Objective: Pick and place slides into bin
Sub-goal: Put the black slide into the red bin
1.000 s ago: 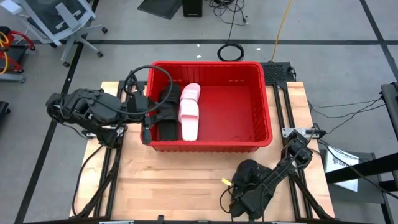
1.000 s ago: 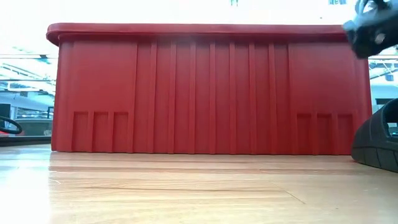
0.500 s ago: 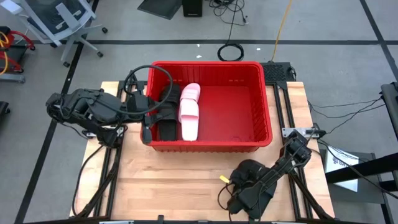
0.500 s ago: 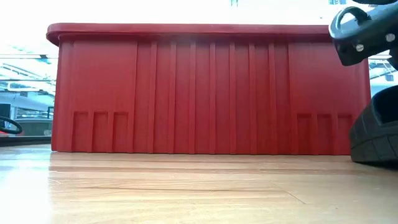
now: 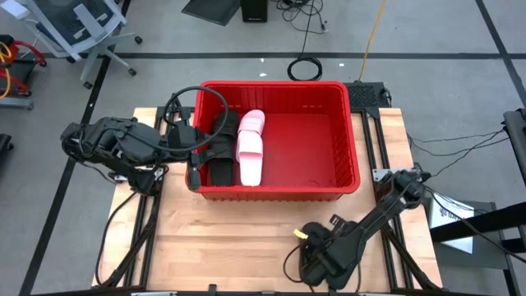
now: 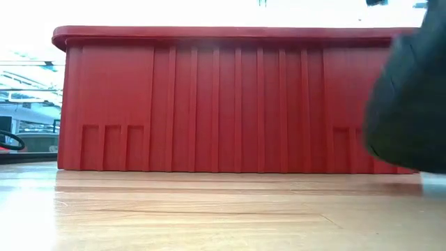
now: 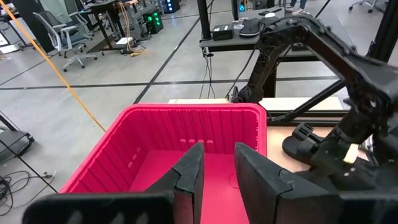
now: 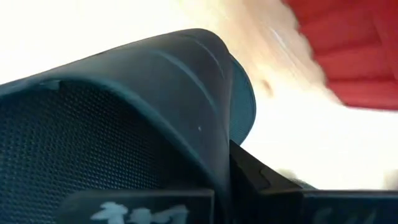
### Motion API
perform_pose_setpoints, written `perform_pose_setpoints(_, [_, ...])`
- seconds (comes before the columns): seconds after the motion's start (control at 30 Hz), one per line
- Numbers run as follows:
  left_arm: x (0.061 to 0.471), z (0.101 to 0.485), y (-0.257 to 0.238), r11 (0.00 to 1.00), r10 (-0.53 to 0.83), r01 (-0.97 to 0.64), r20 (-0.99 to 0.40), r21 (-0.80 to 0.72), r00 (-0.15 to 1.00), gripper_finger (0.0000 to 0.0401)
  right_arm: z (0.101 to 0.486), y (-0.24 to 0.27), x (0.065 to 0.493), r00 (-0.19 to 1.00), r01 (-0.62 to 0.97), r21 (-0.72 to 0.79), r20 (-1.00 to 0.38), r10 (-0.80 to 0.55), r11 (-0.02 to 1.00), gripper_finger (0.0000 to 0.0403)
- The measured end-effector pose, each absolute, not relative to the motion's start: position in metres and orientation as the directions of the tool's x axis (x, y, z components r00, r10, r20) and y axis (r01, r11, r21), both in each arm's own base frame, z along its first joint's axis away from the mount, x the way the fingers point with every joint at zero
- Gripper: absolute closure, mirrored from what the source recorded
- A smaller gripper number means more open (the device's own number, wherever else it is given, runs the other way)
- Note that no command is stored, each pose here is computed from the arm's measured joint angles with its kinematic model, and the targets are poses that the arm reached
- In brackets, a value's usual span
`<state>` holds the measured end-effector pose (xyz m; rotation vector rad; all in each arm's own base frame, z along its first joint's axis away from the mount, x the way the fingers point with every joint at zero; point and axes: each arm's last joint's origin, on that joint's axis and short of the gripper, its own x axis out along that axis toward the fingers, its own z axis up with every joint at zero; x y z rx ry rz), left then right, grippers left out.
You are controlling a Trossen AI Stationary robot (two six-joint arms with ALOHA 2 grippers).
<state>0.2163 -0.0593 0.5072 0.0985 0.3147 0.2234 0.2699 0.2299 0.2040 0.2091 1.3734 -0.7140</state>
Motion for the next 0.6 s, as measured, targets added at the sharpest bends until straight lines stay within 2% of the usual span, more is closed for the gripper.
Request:
perform_pose_setpoints(0.1, [0.216, 0.507, -0.059, 0.971, 0.233, -0.204, -0.301, 0.125, 0.925, 0.0313, 0.221, 0.232, 0.273, 0.153, 0.572, -0.130, -0.953, -0.261, 0.810, 0.0401])
perform_pose_setpoints(0.27, [0.215, 0.503, -0.059, 0.970, 0.238, -0.202, -0.336, 0.139, 0.911, 0.0313, 0.253, 0.235, 0.280, 0.381, 0.569, 0.134, -0.917, -0.116, 0.811, 0.0402])
perform_pose_setpoints(0.43, [0.213, 0.499, -0.058, 0.969, 0.242, -0.204, -0.371, 0.139, 0.897, 0.0313, 0.290, 0.239, 0.287, 0.631, 0.467, 0.387, -0.776, 0.006, 0.795, 0.0402])
perform_pose_setpoints(0.6, [0.211, 0.499, -0.058, 0.975, 0.210, -0.166, -0.381, 0.145, 0.900, 0.0313, 0.326, 0.238, 0.294, 0.814, 0.319, 0.530, -0.578, 0.059, 0.786, 0.0402])
